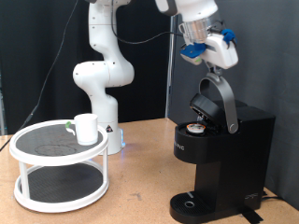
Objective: Make a cup of coffee with the keurig machine
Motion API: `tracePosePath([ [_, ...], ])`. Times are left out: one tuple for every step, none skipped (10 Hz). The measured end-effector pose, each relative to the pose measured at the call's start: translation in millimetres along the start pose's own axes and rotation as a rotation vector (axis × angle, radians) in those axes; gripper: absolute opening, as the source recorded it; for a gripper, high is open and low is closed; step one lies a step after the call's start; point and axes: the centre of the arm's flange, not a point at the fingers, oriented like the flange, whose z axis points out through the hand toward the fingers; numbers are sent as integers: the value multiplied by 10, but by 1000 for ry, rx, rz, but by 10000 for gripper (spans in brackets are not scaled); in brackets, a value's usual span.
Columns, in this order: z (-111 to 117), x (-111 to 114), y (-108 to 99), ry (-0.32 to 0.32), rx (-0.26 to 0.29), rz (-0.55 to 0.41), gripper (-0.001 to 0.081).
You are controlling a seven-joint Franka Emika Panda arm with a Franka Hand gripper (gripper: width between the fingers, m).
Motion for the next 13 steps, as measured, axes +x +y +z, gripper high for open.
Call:
tracePosePath([
  [-19,73,-79,1,0,6,0],
  [-38,151,-144,3,4,12,0],
  [-43,215,-188,10,12,18,0],
  [-40,271,-226,23,25,21,0],
  [-35,323,-258,38,39,23,0],
  [-34,372,-288,55,51,24,0],
  [-42,430,-332,74,58,34,0],
  [17,501,-386,97,55,48,0],
  [85,562,-439,113,52,60,0],
  [132,617,-488,120,48,75,0],
  [157,656,-532,119,49,86,0],
  [165,666,-555,102,41,87,0],
  [147,649,-560,65,22,74,0],
])
